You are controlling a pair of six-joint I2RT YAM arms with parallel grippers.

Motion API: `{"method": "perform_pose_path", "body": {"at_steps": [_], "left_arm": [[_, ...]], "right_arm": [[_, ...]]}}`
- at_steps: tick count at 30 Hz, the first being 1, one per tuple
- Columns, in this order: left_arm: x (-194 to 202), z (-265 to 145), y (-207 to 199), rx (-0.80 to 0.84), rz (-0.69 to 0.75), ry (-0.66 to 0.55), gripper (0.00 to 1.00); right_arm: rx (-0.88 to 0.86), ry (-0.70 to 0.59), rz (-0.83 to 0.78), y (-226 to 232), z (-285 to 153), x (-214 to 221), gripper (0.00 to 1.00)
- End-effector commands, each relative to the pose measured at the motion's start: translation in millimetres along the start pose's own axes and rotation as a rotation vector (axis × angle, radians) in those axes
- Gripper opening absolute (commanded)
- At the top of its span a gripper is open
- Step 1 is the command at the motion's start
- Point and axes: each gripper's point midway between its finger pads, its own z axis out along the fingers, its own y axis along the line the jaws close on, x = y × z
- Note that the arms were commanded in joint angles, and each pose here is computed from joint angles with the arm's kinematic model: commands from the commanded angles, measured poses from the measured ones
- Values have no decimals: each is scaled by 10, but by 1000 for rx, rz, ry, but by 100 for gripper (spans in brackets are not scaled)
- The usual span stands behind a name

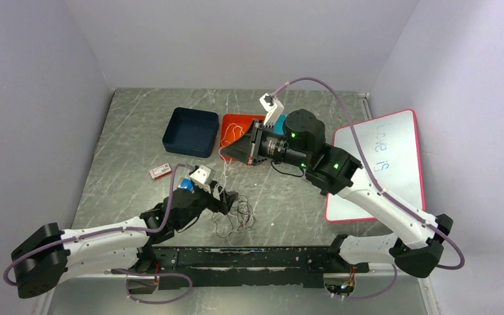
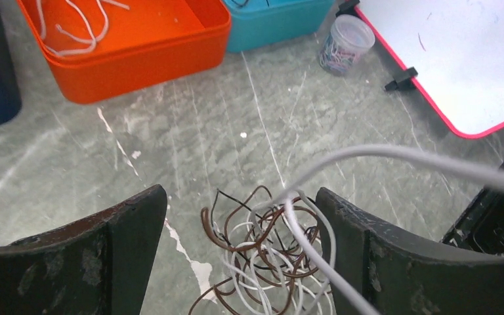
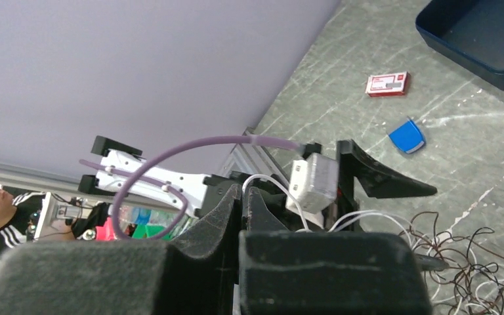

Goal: Untangle the cables

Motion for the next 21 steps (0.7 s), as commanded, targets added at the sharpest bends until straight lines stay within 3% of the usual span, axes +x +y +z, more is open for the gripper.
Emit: {"method": "perform_pose_path", "body": {"at_steps": [1,10,21], "left_arm": [[-43,68,-156,77,-85,-51,88],[337,176,-240,130,-119,43,80],[630,81,-190,138,-165,106,77]], "right_arm": [[-88,-43,-17,281,-131,-156,0],[-223,-141,-38,737,-382,-478,0],[-256,-302,-157,1220,-702,-1091,0]]}}
